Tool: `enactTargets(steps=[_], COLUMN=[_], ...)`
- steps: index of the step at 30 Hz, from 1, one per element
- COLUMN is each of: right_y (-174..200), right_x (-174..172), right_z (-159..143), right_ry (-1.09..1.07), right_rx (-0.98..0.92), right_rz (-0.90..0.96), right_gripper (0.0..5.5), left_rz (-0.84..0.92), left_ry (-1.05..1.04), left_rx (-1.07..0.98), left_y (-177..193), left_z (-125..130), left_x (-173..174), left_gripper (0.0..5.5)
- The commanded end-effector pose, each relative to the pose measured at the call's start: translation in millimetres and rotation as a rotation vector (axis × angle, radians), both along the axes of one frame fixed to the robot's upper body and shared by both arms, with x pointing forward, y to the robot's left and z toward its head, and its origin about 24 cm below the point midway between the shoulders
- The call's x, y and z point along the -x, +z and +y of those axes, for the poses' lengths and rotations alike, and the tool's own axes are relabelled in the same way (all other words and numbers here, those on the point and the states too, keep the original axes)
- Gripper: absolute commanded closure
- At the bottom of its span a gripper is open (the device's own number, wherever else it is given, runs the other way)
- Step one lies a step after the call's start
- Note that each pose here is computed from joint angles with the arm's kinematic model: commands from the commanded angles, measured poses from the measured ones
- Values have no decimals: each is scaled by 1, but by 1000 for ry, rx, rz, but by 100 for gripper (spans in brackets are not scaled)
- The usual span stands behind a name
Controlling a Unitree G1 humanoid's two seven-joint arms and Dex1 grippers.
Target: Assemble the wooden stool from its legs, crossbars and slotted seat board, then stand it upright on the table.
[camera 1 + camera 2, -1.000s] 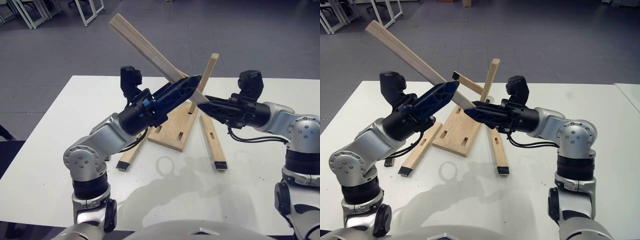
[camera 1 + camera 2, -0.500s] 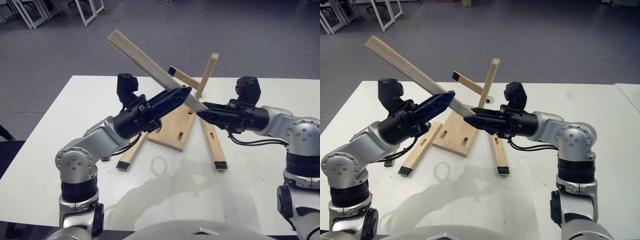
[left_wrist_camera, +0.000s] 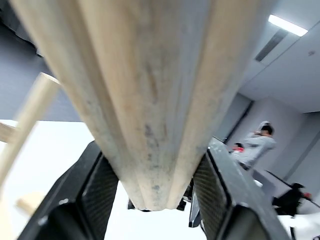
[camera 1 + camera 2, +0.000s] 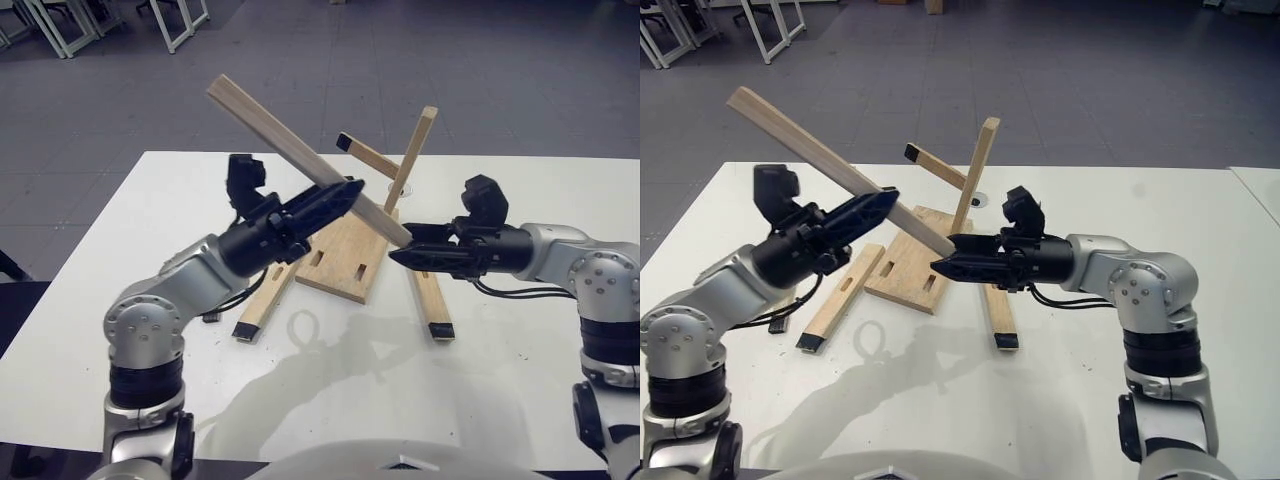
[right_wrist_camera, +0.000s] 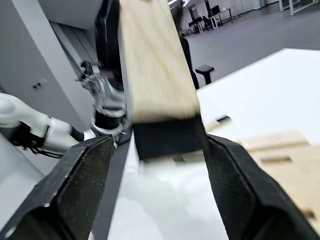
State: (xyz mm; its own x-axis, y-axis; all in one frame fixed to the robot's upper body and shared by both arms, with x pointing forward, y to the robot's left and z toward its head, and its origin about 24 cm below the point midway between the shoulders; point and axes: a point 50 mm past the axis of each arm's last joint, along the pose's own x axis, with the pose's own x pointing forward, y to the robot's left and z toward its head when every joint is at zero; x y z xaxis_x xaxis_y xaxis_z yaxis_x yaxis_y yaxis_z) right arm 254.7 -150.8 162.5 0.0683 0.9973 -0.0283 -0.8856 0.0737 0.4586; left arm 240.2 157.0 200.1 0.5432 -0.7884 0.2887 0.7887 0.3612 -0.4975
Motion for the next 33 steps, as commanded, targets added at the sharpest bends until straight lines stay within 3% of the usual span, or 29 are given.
enactTargets(steps=[1,9,15,22,33], right_y=[-22,-38,-51,-68,-82], right_x=[-11,-55,-63,-71,-76], right_z=[-14,27,56,66,56], right_ry=[-74,-108,-39,84,230], right_rx=[160,475,553,653,792], right_rz=[-16,-428,-625,-776,-923], right_gripper=[235,235,235,235,235], left_rz=[-106,-134,-147,-140,-136], left_ry=[176,367,409,401,383], left_rx=[-55,-245,-306,-301,-306], left_y=[24,24,17,11,6], left_z=[40,63,52,45,39], left_x=[-10,-17,-19,-19,-18], left_gripper=[346,346,346,346,346])
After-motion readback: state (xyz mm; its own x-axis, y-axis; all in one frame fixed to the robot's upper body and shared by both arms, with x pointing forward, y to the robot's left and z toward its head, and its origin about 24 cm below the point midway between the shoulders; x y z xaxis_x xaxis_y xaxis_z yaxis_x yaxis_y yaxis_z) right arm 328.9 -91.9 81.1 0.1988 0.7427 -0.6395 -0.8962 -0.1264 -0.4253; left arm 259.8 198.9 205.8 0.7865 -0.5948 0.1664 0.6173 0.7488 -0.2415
